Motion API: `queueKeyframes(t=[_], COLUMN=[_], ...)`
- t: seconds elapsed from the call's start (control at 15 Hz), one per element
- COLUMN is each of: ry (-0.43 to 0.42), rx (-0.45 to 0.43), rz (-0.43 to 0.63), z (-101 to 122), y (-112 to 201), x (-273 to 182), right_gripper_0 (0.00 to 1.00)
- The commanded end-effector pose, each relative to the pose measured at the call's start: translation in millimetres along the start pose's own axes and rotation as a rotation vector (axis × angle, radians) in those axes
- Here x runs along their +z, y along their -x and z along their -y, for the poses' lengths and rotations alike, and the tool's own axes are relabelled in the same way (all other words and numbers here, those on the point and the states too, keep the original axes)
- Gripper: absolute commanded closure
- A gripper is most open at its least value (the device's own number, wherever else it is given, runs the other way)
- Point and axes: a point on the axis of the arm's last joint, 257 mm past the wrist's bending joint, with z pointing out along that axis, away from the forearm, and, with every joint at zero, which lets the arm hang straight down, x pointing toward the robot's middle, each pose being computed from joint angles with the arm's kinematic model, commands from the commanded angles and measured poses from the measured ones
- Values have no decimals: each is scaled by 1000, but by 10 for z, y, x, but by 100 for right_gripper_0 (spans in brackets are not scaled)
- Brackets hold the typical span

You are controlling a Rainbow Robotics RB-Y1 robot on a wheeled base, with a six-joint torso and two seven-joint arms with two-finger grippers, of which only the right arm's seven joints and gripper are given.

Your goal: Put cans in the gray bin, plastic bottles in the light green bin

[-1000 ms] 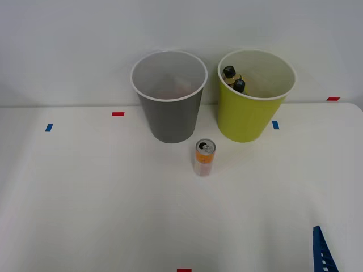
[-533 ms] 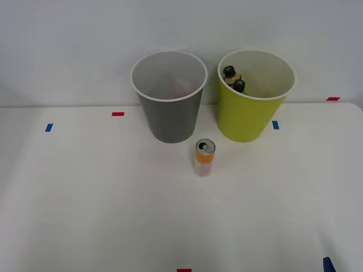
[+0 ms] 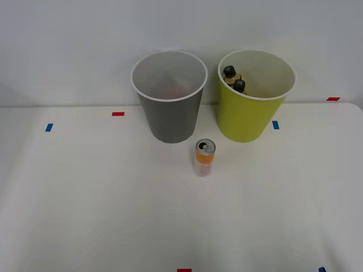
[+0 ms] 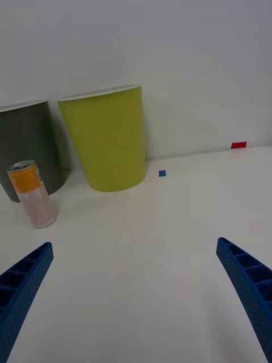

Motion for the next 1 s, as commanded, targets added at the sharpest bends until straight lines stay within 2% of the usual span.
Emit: queueKeyframes(t=[0.07, 0.6, 1.0], ry=[-1, -12, -10], rx=[-15, -2, 41], rz=[25, 27, 28], z=[-18, 46, 48], y=[11, 33, 35], x=[-33, -44, -40], right_gripper_0=[0, 0, 0])
